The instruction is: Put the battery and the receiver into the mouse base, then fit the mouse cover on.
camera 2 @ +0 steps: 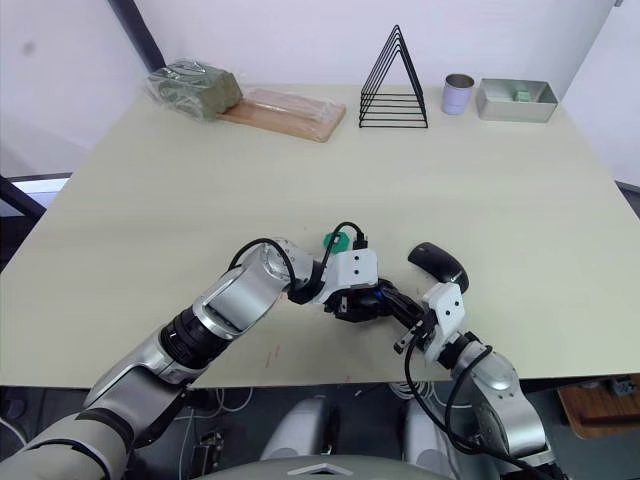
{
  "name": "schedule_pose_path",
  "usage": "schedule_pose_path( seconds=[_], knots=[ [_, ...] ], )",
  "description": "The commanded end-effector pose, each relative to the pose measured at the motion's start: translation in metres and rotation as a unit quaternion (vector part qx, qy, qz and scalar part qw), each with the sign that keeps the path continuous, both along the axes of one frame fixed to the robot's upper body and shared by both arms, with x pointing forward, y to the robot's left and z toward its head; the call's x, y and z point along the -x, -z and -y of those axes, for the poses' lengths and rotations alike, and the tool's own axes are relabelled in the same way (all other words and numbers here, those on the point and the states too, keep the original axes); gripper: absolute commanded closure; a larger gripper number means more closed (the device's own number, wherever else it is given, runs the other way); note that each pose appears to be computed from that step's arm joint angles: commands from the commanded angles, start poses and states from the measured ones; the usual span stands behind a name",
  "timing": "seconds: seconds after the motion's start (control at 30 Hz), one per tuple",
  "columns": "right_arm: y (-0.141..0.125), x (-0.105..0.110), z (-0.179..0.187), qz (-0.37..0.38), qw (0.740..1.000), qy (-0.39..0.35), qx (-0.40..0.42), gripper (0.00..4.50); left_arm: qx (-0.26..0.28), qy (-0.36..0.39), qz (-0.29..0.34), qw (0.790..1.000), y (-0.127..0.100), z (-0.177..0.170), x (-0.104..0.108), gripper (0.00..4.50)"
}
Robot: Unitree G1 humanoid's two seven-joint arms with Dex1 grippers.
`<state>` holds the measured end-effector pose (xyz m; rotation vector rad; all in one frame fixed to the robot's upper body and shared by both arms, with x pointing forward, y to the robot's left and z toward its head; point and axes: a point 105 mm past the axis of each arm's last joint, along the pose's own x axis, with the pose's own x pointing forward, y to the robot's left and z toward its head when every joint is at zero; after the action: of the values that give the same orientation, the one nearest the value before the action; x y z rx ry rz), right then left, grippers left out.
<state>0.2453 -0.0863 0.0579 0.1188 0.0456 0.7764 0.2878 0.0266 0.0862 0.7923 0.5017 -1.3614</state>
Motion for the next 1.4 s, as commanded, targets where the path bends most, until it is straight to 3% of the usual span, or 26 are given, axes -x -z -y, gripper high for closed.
schedule_pose_path(
  seconds=[0.03, 0.43, 0.63, 0.93, 1.03, 1.3, 1.4],
  knots=[
    [0.029, 0.005, -0.002, -0.047, 0.999, -0.002, 0.022, 4.46, -0.006, 0.022, -0.016, 1.000, 0.007, 0.006, 0.011, 1.57],
    [0.039, 0.007, -0.006, -0.045, 0.998, -0.012, 0.044, 4.46, -0.008, 0.019, -0.016, 1.000, 0.008, 0.006, 0.010, 1.57],
    [-0.006, -0.003, 0.010, 0.024, 1.000, 0.009, 0.005, 4.46, -0.008, 0.018, -0.016, 1.000, 0.009, 0.005, 0.009, 1.57],
    [-0.059, 0.011, 0.065, 0.037, 0.995, -0.049, 0.083, 4.46, -0.009, 0.023, -0.014, 1.000, 0.010, 0.006, 0.008, 1.57],
    [-0.068, 0.018, 0.081, 0.025, 0.991, -0.069, 0.110, 3.59, -0.009, 0.024, -0.014, 1.000, 0.010, 0.006, 0.008, 1.57],
    [-0.085, 0.045, 0.119, -0.003, 0.981, -0.102, 0.166, 0.03, -0.006, 0.025, -0.011, 1.000, 0.009, 0.006, 0.006, 1.57],
    [-0.089, 0.054, 0.128, -0.009, 0.980, -0.104, 0.172, 0.03, -0.005, 0.024, -0.010, 1.000, 0.009, 0.006, 0.005, 1.57]
  ],
)
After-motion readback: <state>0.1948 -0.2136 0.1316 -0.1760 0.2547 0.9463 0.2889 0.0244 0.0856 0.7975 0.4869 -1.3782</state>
